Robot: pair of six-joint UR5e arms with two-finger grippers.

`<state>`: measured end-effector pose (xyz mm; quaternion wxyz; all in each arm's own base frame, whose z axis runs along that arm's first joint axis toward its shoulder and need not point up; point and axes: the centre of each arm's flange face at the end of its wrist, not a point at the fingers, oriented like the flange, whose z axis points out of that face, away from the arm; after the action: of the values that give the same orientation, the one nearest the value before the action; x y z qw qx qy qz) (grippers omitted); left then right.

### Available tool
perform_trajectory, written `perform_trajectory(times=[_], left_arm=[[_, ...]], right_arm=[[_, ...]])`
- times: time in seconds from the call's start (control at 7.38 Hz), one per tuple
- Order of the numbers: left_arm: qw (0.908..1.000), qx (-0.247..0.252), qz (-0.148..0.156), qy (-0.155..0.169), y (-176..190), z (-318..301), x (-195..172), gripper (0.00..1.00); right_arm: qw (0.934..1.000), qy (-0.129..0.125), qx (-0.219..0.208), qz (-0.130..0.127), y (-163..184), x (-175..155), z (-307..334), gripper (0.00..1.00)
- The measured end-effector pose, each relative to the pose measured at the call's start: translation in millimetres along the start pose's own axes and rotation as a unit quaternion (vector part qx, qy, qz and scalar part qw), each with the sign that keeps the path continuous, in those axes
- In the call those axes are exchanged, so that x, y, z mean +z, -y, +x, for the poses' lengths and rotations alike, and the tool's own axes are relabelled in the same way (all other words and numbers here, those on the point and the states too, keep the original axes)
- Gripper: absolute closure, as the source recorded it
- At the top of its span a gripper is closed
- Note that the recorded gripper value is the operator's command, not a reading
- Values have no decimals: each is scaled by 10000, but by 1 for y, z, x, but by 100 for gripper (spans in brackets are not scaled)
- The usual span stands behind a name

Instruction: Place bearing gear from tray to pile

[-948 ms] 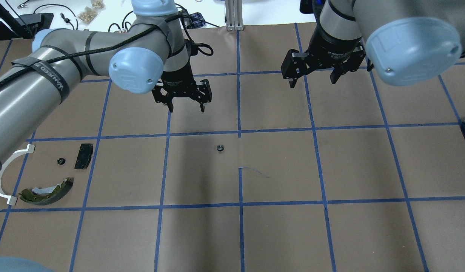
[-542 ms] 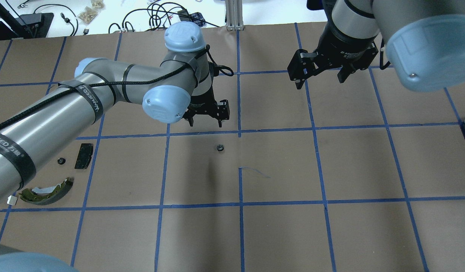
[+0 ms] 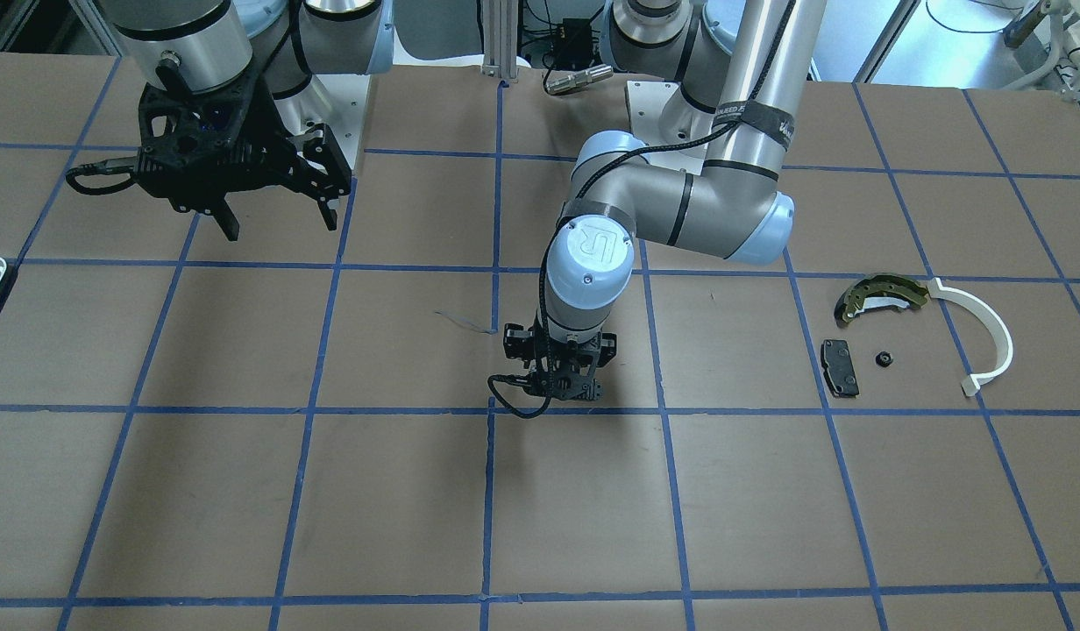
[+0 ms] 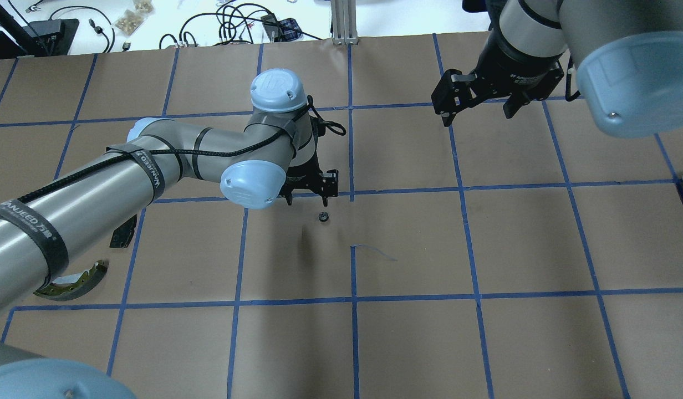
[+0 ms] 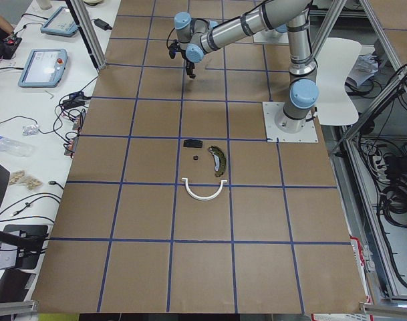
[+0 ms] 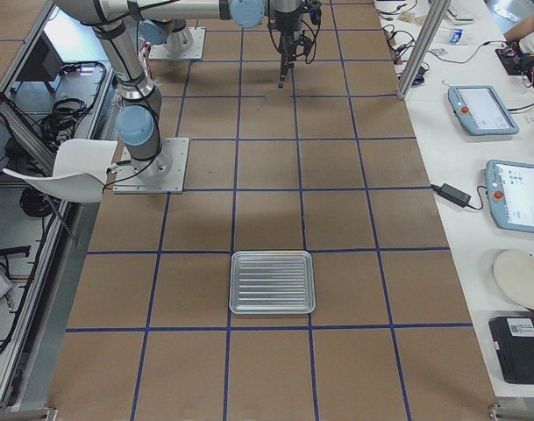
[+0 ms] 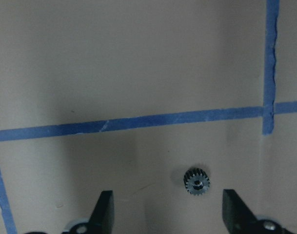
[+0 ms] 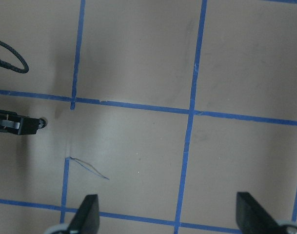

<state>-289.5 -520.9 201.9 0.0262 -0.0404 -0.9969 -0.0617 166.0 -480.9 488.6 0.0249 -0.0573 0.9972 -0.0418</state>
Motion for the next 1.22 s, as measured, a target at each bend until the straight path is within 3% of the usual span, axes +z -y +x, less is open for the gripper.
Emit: perform_trajectory(times=[0.54, 0.95, 1.08, 1.22], left_arm=[[9998, 78, -162, -26, -3, 12, 19, 37], [9998, 93, -143, -33, 0, 13, 26, 41], [9999, 93, -141, -31, 1, 13, 30, 58], [9999, 96, -140, -32, 2, 13, 32, 85]], right_arm=[[10000, -42, 50, -25, -6, -11, 3, 0], [9984, -164, 539, -14, -13, -15, 9, 0], [9980, -199, 604, -64, -14, -14, 12, 0], [9979, -262, 591, -75, -14, -14, 18, 0]])
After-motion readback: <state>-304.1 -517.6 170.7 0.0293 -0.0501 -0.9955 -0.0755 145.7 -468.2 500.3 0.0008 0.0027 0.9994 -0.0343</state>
